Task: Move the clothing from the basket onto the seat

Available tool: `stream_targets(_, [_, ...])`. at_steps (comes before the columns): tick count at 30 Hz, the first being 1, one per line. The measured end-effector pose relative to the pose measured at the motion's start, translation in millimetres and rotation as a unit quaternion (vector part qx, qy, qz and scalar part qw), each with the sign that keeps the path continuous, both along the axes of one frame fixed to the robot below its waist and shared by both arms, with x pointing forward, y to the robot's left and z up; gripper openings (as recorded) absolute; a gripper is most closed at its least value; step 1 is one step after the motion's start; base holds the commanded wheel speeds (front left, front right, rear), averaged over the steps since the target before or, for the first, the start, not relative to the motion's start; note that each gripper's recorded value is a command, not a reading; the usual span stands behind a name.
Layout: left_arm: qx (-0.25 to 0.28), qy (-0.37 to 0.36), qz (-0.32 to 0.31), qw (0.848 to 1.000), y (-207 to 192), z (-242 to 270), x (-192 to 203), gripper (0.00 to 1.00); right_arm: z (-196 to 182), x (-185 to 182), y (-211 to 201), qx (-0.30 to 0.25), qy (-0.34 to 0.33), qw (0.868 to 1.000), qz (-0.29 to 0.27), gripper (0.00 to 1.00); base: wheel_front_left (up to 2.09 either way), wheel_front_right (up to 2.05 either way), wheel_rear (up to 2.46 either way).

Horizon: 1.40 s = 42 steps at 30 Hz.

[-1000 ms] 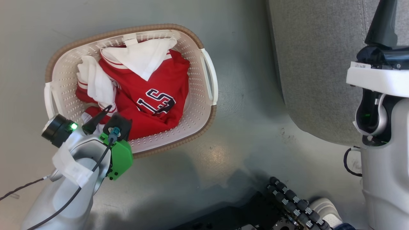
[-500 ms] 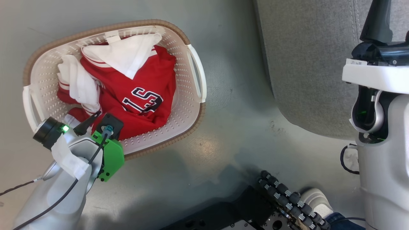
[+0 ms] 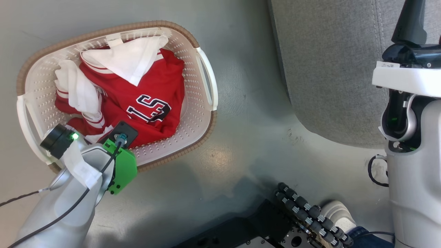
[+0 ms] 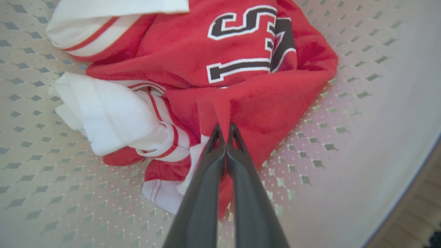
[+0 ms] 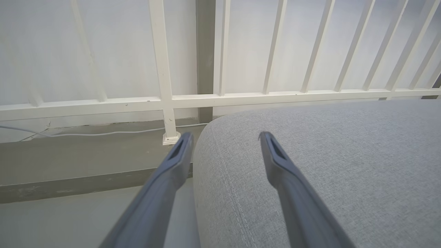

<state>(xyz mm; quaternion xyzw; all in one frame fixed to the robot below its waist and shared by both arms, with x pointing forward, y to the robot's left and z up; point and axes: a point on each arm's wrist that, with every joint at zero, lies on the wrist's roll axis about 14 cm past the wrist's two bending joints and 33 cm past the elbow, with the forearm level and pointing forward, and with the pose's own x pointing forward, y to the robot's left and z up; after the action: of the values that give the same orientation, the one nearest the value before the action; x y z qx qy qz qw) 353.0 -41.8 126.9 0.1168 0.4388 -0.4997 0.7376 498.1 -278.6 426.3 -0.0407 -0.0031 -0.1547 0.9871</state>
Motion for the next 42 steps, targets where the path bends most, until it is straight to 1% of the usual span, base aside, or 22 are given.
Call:
stream_targets(4, [-0.022, -0.017, 0.009, 1.000, -7.6, 11.4, 10.4, 0.00, 3.7, 0.2, -0.8, 0.001, -0.004, 1.000, -0.002, 1.00, 0.00, 0.00, 0.00])
stream_targets(8, [-0.051, -0.030, 0.042, 0.997, -15.5, 27.7, 27.3, 0.00, 9.2, 0.8, 0.2, 0.000, -0.010, 1.000, 0.000, 1.00, 0.00, 0.00, 0.00])
stream_targets(12, [-0.082, -0.045, 0.087, 0.992, -20.8, 48.1, 46.7, 0.00, 16.3, 0.9, 1.1, -0.005, -0.016, 1.000, 0.001, 1.00, 0.00, 0.00, 0.00])
stream_targets(13, [-0.082, -0.045, 0.087, 0.992, -20.8, 48.1, 46.7, 0.00, 16.3, 0.9, 1.1, -0.005, -0.016, 1.000, 0.001, 1.00, 0.00, 0.00, 0.00])
stream_targets(18, [-0.116, -0.073, 0.119, 0.983, -24.9, 77.3, 67.4, 0.00, 27.5, 1.0, 3.6, -0.010, -0.027, 1.000, 0.004, 1.00, 0.00, 0.00, 0.00])
stream_targets(20, [-0.136, -0.094, 0.137, 0.977, -26.3, 98.1, 79.8, 0.00, 33.8, -0.1, 5.6, -0.010, -0.032, 0.999, 0.005, 1.00, 0.00, 0.00, 0.00])
stream_targets(26, [-0.173, -0.123, 0.188, 0.959, -23.5, 139.8, 100.2, 0.00, 45.4, -5.7, 14.1, -0.014, -0.039, 0.999, 0.014, 1.00, 0.00, 0.00, 0.00])
stream_targets(31, [-0.196, -0.155, 0.216, 0.944, -17.1, 175.6, 113.9, 0.00, 48.9, -15.7, 21.4, -0.006, -0.036, 0.999, 0.020, 1.00, 0.00, 0.00, 0.00])
stream_targets(42, [-0.225, -0.249, 0.241, 0.911, 3.6, 262.4, 140.4, 0.00, 66.9, -31.8, 43.8, 0.017, -0.048, 0.997, 0.049, 1.00, 0.00, 0.00, 0.00])
